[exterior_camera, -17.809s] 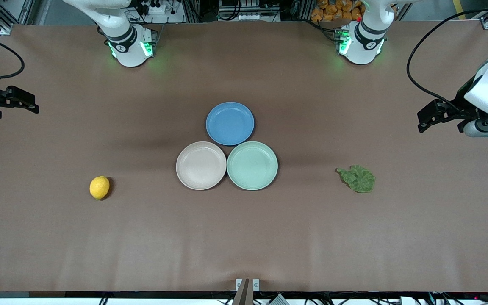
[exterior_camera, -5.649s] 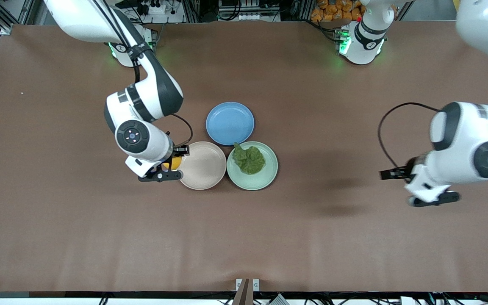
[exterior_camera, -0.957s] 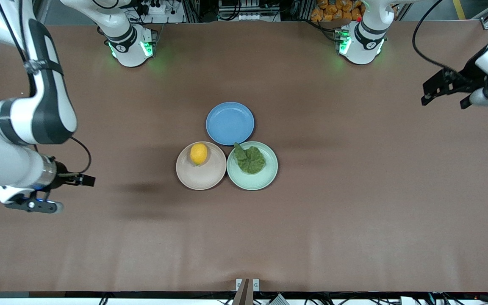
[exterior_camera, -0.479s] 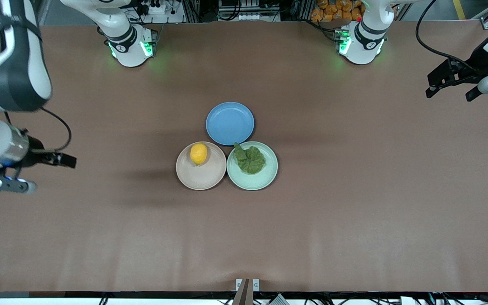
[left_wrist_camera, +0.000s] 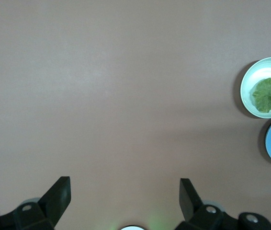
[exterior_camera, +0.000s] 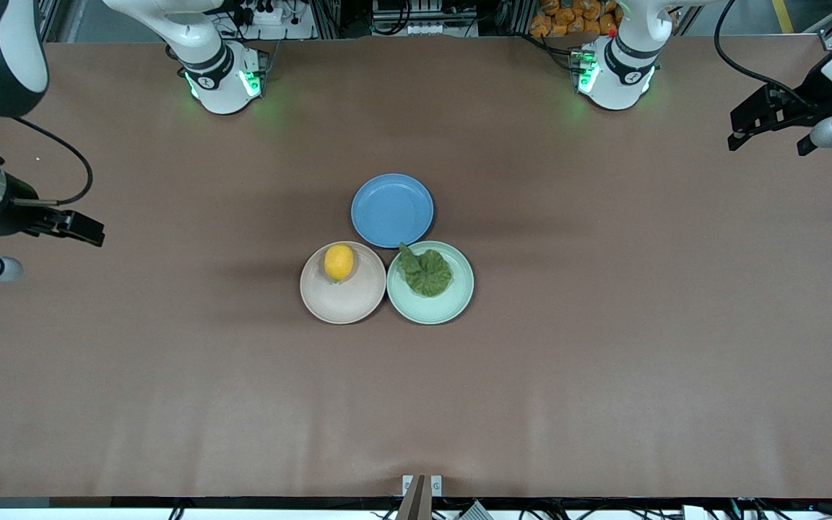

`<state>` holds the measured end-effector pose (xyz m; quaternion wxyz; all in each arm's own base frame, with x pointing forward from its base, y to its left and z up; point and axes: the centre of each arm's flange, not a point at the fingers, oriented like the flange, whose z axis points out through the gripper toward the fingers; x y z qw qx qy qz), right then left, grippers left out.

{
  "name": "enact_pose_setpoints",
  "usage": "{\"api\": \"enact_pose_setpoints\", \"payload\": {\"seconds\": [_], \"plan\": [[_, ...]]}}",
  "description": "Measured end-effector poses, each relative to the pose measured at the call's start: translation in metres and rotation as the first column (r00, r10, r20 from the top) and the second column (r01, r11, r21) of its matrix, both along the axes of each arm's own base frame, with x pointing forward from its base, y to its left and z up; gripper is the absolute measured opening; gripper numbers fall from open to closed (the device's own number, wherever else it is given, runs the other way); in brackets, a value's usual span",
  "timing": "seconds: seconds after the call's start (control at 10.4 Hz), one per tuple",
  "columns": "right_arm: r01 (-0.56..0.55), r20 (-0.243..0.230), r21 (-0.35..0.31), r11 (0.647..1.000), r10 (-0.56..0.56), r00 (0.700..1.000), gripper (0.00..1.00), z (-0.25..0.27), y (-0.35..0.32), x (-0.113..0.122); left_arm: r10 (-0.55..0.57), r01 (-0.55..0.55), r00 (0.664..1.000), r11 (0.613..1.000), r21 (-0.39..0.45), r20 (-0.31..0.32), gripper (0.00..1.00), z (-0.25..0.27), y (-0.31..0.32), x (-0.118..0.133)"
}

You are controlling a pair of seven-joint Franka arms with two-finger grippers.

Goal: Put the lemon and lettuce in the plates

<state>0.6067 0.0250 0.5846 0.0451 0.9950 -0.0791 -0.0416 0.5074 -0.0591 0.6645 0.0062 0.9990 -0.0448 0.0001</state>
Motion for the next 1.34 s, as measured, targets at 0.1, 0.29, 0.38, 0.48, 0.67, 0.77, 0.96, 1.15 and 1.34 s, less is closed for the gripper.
{"api": "enact_pose_setpoints", "payload": {"seconds": [0.1, 0.29, 0.38, 0.48, 0.67, 0.77, 0.96, 1.15, 1.34], "plan": [[0.001, -0.001, 0.000, 1.000, -0.001, 1.000, 1.00, 0.006, 0.000, -0.004, -0.002, 0.002, 1.000, 1.000, 0.001, -0.001, 1.00, 0.000, -0.001, 0.000], [-0.027, -0.001, 0.003, 1.000, 0.027, 1.000, 1.00, 0.016, -0.008, -0.011, -0.006, 0.006, 1.000, 1.000, 0.002, -0.001, 1.00, 0.000, -0.003, -0.001], [-0.045, 0.000, 0.006, 0.999, 0.045, 0.999, 1.00, 0.019, -0.019, -0.012, -0.006, 0.006, 1.000, 1.000, 0.002, -0.001, 1.00, 0.000, -0.003, -0.001], [-0.049, -0.002, 0.008, 0.999, 0.049, 0.999, 1.00, 0.019, -0.029, -0.012, -0.006, 0.006, 1.000, 1.000, 0.002, -0.001, 1.00, 0.000, -0.003, -0.001], [-0.058, -0.007, 0.013, 0.998, 0.058, 0.998, 1.00, 0.017, -0.047, -0.013, -0.007, 0.007, 1.000, 1.000, 0.003, -0.002, 1.00, 0.000, -0.003, -0.001], [-0.073, -0.010, 0.016, 0.997, 0.073, 0.997, 1.00, 0.017, -0.053, -0.013, -0.007, 0.007, 1.000, 1.000, 0.003, -0.002, 1.00, 0.000, -0.004, -0.001], [-0.077, -0.013, 0.018, 0.997, 0.077, 0.997, 1.00, 0.016, -0.058, -0.013, -0.012, 0.012, 1.000, 1.000, 0.003, -0.003, 1.00, 0.000, -0.006, -0.001], [-0.082, -0.015, 0.019, 0.996, 0.083, 0.996, 1.00, 0.016, -0.057, -0.013, -0.016, 0.016, 1.000, 1.000, 0.013, -0.003, 1.00, 0.000, -0.008, -0.001], [-0.093, -0.012, 0.045, 0.995, 0.093, 0.996, 1.00, 0.015, -0.054, -0.013, -0.016, 0.016, 1.000, 1.000, 0.015, -0.003, 1.00, 0.000, -0.008, -0.001]]}}
